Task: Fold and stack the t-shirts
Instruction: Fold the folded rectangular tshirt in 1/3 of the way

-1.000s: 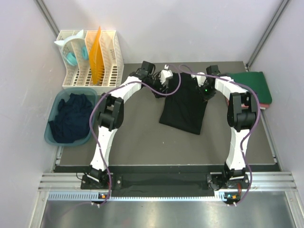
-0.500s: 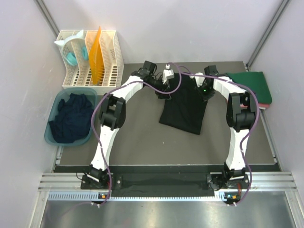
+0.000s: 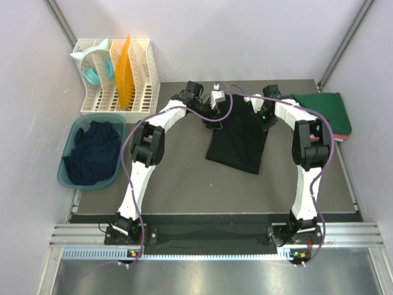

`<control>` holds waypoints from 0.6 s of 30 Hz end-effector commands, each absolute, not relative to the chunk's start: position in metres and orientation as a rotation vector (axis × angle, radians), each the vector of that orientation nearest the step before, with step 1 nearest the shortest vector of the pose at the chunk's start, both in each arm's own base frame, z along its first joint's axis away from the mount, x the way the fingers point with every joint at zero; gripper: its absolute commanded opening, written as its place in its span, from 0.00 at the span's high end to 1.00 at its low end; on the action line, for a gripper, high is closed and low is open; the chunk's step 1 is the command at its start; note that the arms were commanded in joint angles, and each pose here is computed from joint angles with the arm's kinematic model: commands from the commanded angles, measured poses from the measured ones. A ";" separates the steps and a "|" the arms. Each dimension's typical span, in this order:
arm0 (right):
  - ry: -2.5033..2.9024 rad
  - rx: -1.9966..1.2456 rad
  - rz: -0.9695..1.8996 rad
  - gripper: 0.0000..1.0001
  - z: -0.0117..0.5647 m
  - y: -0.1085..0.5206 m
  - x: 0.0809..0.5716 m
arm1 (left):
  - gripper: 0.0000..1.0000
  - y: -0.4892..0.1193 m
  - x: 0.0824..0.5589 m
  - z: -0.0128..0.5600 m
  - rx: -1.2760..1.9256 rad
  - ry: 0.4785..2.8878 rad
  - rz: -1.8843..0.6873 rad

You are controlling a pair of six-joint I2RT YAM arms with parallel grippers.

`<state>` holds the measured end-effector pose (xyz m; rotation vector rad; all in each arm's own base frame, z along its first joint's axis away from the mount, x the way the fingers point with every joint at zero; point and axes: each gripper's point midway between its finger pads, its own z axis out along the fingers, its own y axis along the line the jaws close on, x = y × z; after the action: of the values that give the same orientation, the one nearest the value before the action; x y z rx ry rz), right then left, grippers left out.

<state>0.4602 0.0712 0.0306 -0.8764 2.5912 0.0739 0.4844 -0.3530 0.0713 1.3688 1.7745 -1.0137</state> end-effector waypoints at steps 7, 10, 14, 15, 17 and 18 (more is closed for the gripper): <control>2.491 -0.952 0.077 1.00 0.058 0.094 0.463 | 0.30 -0.374 0.497 0.081 1.316 1.711 -1.059; 2.489 -0.956 0.069 1.00 0.059 0.094 0.464 | 0.30 -0.375 0.497 0.081 1.316 1.713 -1.058; 2.484 -0.960 0.063 1.00 0.059 0.094 0.464 | 0.30 -0.375 0.496 0.082 1.313 1.716 -1.059; 2.485 -0.964 0.059 1.00 0.059 0.094 0.464 | 0.30 -0.374 0.496 0.081 1.310 1.720 -1.065; 2.483 -0.963 0.056 1.00 0.059 0.094 0.465 | 0.35 -0.375 0.494 0.080 1.313 1.722 -1.068; 2.485 -0.963 0.054 1.00 0.058 0.093 0.465 | 0.40 -0.375 0.494 0.079 1.310 1.727 -1.072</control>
<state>0.4587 0.0817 0.0308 -0.9326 2.5732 0.0663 0.4906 -0.3649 0.0589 1.3043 1.8053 -1.0540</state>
